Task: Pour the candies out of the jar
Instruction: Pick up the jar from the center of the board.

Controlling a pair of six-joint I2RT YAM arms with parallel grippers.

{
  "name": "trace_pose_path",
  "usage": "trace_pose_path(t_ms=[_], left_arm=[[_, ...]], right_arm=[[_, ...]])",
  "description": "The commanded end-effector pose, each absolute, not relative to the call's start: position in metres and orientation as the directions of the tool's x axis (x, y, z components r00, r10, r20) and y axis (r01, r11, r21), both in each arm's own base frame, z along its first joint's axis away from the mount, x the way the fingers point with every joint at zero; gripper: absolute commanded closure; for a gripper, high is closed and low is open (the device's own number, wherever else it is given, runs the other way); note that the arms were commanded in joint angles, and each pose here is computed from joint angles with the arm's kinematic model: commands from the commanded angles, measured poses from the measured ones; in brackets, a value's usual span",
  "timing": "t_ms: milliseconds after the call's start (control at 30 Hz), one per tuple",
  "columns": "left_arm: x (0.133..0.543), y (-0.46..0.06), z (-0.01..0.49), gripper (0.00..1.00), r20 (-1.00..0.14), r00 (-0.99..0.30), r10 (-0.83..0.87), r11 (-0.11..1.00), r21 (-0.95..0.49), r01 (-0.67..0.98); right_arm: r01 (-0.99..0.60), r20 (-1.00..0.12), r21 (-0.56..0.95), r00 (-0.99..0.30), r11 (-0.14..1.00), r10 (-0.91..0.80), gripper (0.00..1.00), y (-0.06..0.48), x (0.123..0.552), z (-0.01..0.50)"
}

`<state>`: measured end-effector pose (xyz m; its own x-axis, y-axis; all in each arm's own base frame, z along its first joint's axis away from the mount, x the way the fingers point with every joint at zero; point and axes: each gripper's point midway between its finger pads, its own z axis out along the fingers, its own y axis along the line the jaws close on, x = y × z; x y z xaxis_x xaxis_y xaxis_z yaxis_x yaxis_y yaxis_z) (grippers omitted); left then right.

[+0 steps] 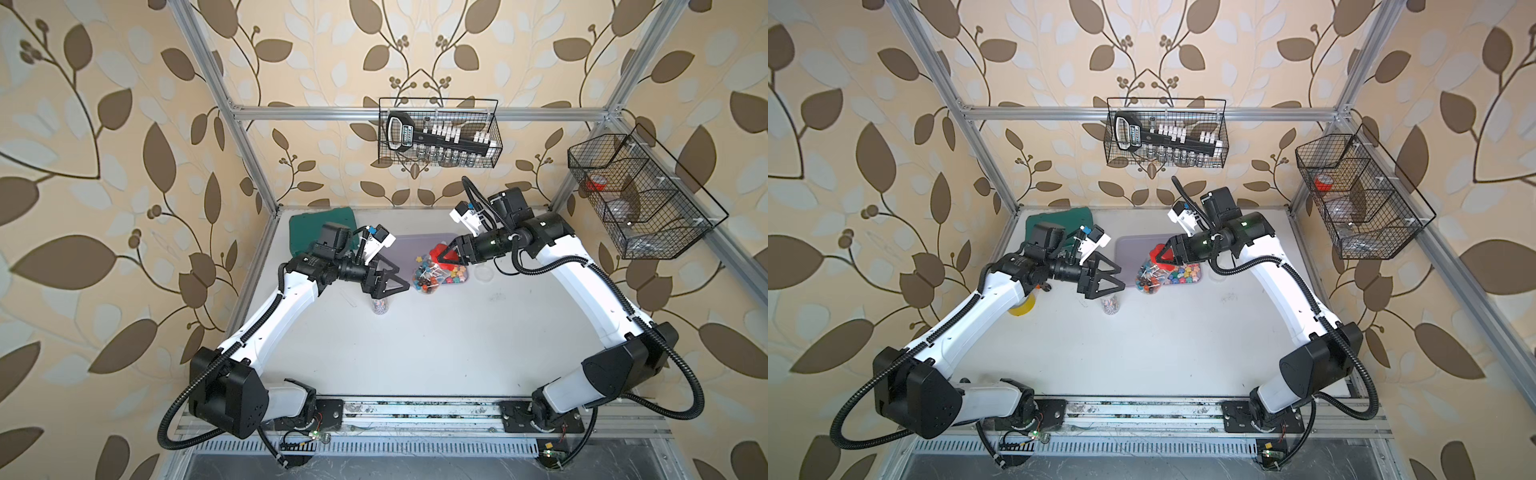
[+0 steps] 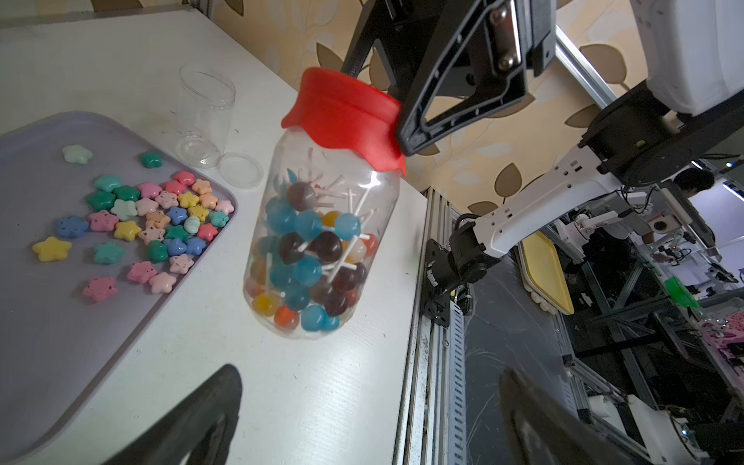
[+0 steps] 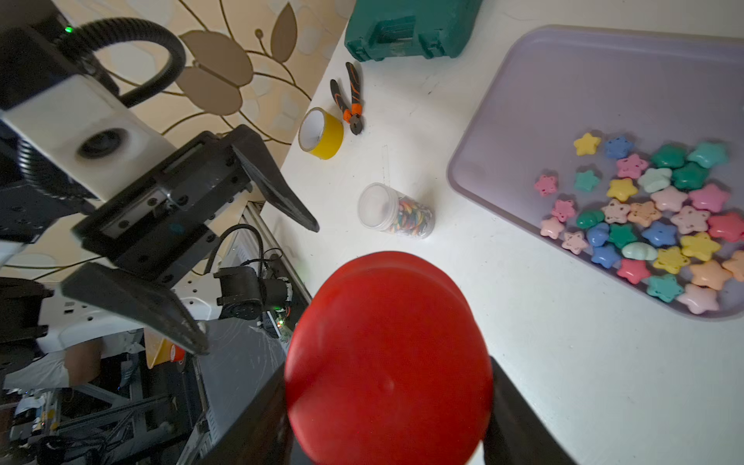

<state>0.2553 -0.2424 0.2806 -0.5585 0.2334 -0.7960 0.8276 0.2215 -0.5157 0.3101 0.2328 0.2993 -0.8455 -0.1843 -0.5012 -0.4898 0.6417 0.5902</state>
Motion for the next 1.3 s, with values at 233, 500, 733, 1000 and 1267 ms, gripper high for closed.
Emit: trace_pose_path(t_ms=[233,500,733,1000,1267], left_arm=[[0.266,-0.255,0.295,0.01,-0.841,-0.503,0.201,0.1,-0.493,0.864],[0.263,-0.265,0.297,0.01,-0.835,-0.512,0.201,0.043,-0.514,0.857],[0.253,-0.275,0.3,0.01,-0.835,-0.506,0.214,-0.005,-0.519,0.854],[0.242,-0.275,0.307,0.16,-0.843,-0.493,0.216,-0.036,-0.512,0.858],[0.239,-0.275,0.308,0.27,-0.835,-0.503,0.221,-0.046,-0.525,0.85]], right_arm=[[-0.575,-0.568,0.689,-0.807,0.442,-0.164,0.74,0.251,0.287,0.353],[-0.572,-0.561,0.719,-0.813,0.395,-0.156,0.74,0.257,0.286,0.356],[-0.566,-0.555,0.73,-0.818,0.384,-0.151,0.74,0.259,0.287,0.354],[-0.564,-0.556,0.732,-0.819,0.382,-0.145,0.74,0.26,0.289,0.352],[-0.561,-0.554,0.735,-0.821,0.381,-0.138,0.74,0.26,0.289,0.351]])
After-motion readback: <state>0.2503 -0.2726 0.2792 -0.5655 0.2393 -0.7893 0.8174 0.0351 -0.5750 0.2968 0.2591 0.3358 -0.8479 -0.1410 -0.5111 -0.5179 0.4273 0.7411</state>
